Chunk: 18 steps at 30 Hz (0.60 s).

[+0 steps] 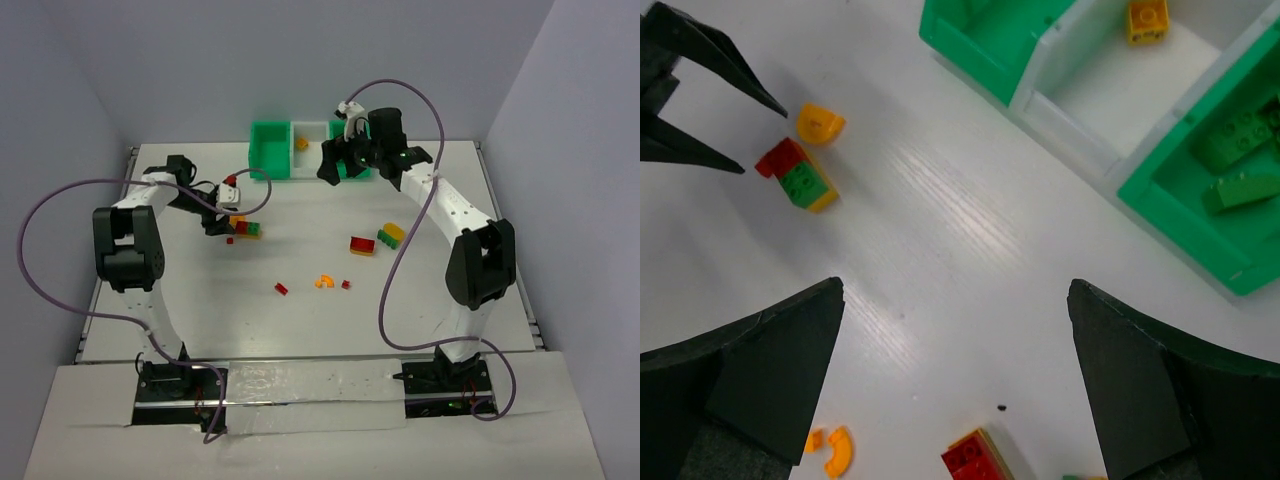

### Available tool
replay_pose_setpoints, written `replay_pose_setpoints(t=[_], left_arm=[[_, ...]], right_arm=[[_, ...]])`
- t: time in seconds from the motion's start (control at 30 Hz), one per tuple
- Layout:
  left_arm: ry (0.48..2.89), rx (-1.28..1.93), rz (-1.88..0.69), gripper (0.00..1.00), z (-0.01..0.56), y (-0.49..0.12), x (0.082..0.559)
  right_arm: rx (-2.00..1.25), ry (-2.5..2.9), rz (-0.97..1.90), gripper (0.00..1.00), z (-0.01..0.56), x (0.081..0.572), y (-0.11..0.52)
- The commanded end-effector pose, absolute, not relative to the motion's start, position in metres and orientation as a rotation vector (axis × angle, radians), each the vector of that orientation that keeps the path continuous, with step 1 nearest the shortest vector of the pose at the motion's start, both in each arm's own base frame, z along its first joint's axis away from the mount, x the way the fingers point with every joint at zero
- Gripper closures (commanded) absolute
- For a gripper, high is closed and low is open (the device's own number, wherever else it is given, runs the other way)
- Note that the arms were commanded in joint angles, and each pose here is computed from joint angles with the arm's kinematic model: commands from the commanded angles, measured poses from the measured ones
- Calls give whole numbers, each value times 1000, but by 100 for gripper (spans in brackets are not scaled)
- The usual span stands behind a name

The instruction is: Sort the legos into containers by color

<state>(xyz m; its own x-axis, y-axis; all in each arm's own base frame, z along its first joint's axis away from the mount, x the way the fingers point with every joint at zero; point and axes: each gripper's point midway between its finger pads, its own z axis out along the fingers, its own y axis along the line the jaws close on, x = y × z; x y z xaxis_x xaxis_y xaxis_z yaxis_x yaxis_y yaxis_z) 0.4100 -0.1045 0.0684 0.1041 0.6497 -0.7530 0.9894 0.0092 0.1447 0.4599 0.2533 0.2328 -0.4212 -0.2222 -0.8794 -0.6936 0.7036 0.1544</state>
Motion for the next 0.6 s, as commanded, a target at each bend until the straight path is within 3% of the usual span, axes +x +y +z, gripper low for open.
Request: replay_pose_setpoints(t=[0.0,0.4,0.57], left_arm=[[1468,1778,-606,28,73,-125,428],[1493,1860,-628,38,48,-125,418],[1504,1863,-625,51,47,-125,420]], right_arm=[[-688,2046,686,0,225,448,236],[-686,2074,738,0,225,447,226],[-689,2080,758,0,223,448,227]])
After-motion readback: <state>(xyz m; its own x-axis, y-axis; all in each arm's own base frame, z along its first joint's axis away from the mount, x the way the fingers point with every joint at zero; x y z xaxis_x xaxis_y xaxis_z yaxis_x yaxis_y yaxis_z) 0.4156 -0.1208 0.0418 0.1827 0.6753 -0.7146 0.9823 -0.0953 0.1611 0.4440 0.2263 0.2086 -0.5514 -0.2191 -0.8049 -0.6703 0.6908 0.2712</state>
